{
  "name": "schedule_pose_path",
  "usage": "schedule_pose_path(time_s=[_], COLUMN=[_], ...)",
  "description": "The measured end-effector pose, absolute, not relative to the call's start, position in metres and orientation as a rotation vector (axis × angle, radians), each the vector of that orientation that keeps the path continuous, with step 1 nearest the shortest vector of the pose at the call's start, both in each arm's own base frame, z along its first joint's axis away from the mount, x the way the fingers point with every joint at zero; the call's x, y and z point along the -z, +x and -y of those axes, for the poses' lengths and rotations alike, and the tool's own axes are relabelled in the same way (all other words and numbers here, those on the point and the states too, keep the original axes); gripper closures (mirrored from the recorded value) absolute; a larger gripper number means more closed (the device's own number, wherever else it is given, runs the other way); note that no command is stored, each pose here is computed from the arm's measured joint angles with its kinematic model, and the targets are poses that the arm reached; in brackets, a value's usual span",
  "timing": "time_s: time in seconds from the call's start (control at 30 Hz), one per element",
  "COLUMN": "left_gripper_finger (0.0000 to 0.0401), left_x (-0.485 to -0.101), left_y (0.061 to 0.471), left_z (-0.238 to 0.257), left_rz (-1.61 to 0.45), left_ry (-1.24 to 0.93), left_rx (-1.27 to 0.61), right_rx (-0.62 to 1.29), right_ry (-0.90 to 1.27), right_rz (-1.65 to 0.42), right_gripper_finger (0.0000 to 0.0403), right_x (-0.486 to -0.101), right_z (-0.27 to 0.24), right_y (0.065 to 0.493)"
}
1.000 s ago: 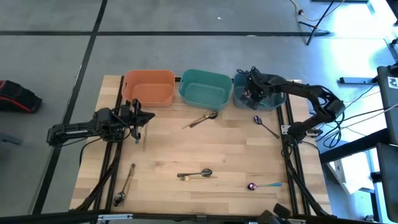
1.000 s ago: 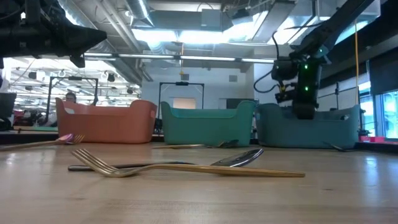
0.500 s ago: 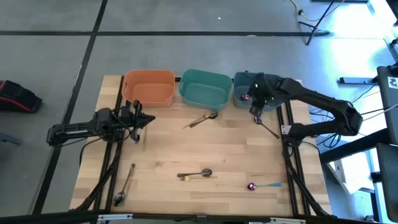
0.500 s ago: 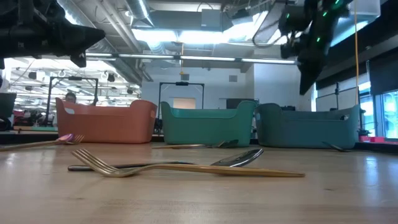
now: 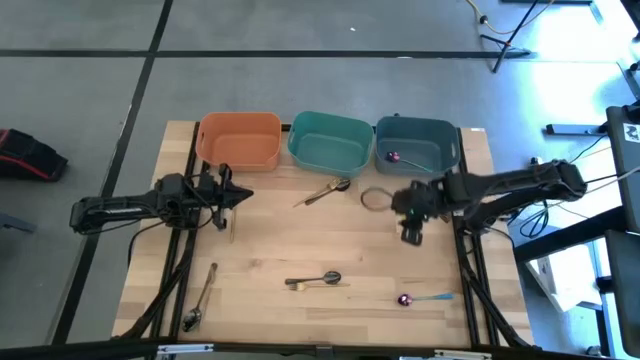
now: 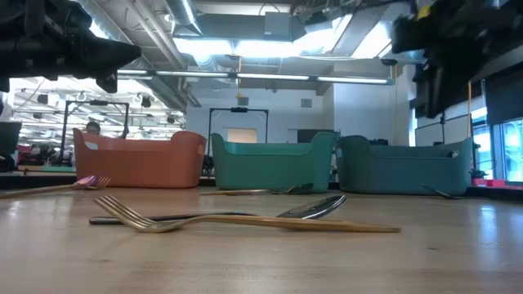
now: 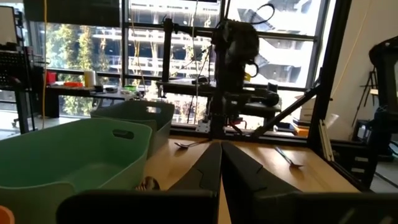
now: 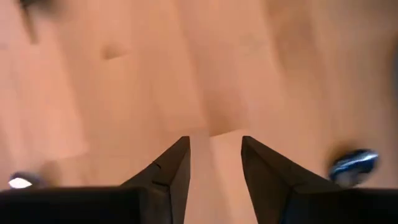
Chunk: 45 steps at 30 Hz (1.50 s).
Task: Sort silverware by color (type)
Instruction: Put the blue spoon into the blue bin
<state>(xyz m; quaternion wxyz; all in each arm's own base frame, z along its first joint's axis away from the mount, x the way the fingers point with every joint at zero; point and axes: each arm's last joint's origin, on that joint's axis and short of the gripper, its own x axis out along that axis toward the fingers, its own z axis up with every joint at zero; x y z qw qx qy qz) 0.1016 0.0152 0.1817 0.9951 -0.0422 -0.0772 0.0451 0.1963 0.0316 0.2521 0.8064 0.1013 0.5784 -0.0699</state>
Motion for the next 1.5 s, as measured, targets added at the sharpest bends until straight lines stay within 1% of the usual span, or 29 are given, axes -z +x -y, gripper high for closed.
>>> schedule_pose_path(time_s=[0.37,0.7,0.87,1.0,1.2,1.33,1.43,1.5], left_gripper_finger=[0.0395,0.0395,0.0395,0.0395,0.0395,0.0395,0.0395,0.0395], left_x=[-0.183,-0.186,-0.186,-0.186,-0.186,-0.186,-0.187,-0.187], left_y=[0.101,0.101,0.101,0.101,0.101,0.101,0.101,0.101], left_z=[-0.016,-0.016,-0.016,-0.016,-0.016,-0.016,-0.016,-0.016], left_rz=[0.172,0.195,0.202,0.201,0.201,0.202,0.209,0.21], left_ry=[-0.084,-0.075,-0.074,-0.074,-0.074,-0.074,-0.073,-0.074], left_rx=[-0.11,-0.123,-0.123,-0.123,-0.123,-0.124,-0.121,-0.121], right_rx=[0.019,0.049,0.063,0.005,-0.076,-0.078,-0.065,-0.065], right_ry=[0.224,0.18,0.134,0.135,0.167,0.168,0.129,0.113], right_rz=[-1.238,-1.327,-1.376,-1.439,-1.46,-1.469,-1.494,-1.505], right_gripper_finger=[0.027,0.027,0.027,0.027,0.027,0.027,0.0277,0.029], right_x=[-0.24,-0.215,-0.2,-0.187,-0.171,-0.159,-0.15,-0.146], right_z=[-0.104,-0.155,-0.175,-0.191,-0.21,-0.216,-0.217,-0.218], right_y=[0.181,0.163,0.155,0.152,0.156,0.16,0.161,0.162])
